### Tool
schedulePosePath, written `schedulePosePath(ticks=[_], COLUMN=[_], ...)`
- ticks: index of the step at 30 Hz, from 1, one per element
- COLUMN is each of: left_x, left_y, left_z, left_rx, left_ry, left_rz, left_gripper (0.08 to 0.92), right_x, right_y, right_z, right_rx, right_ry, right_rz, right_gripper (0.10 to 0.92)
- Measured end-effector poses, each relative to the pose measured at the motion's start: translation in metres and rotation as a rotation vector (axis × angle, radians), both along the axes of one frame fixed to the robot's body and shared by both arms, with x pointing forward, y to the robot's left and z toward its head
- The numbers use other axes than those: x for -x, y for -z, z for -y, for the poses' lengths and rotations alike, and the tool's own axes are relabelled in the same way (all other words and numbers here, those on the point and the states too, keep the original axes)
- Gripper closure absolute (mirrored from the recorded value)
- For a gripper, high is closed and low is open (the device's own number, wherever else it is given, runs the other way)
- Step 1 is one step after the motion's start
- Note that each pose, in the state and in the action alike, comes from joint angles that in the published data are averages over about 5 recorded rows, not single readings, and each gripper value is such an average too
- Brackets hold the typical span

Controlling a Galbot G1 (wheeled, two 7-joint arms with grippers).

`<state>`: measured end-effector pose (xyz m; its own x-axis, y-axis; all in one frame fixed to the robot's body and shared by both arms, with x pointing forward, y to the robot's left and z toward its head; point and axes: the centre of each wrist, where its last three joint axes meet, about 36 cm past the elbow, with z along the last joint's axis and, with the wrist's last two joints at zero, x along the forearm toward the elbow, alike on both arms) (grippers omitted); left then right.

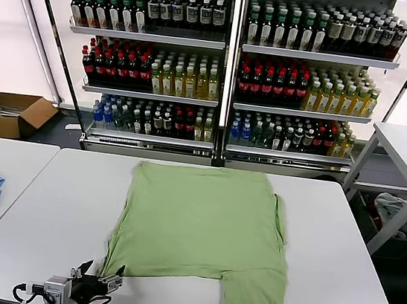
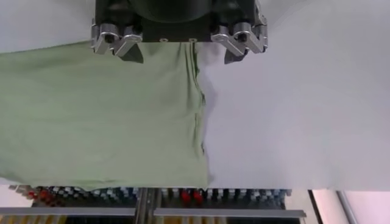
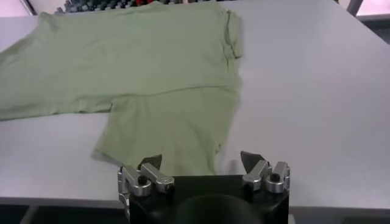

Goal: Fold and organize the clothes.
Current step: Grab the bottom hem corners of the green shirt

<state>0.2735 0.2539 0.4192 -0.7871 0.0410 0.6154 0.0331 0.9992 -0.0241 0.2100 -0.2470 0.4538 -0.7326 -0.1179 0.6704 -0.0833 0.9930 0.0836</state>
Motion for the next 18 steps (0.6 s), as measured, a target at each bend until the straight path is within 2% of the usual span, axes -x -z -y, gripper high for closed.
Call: schedulePosePath(ticks=[6, 18], left_x=[0.000, 0.005], left_y=[0.006, 0.015], left_z=[-0.001, 0.001], left_rx=[0.006, 0.037], left_ry=[-0.009, 0.003], left_rz=[-0.004, -0.021], left_gripper=[0.310, 0.656], right_x=[-0.001, -0.002], right_y=[0.004, 0.009], right_z=[-0.002, -0.005], right_rx=[-0.002, -0.008], right_ry=[0.000, 0.000], right_rz=[0.003, 0.011], right_gripper=[0.347, 0.693])
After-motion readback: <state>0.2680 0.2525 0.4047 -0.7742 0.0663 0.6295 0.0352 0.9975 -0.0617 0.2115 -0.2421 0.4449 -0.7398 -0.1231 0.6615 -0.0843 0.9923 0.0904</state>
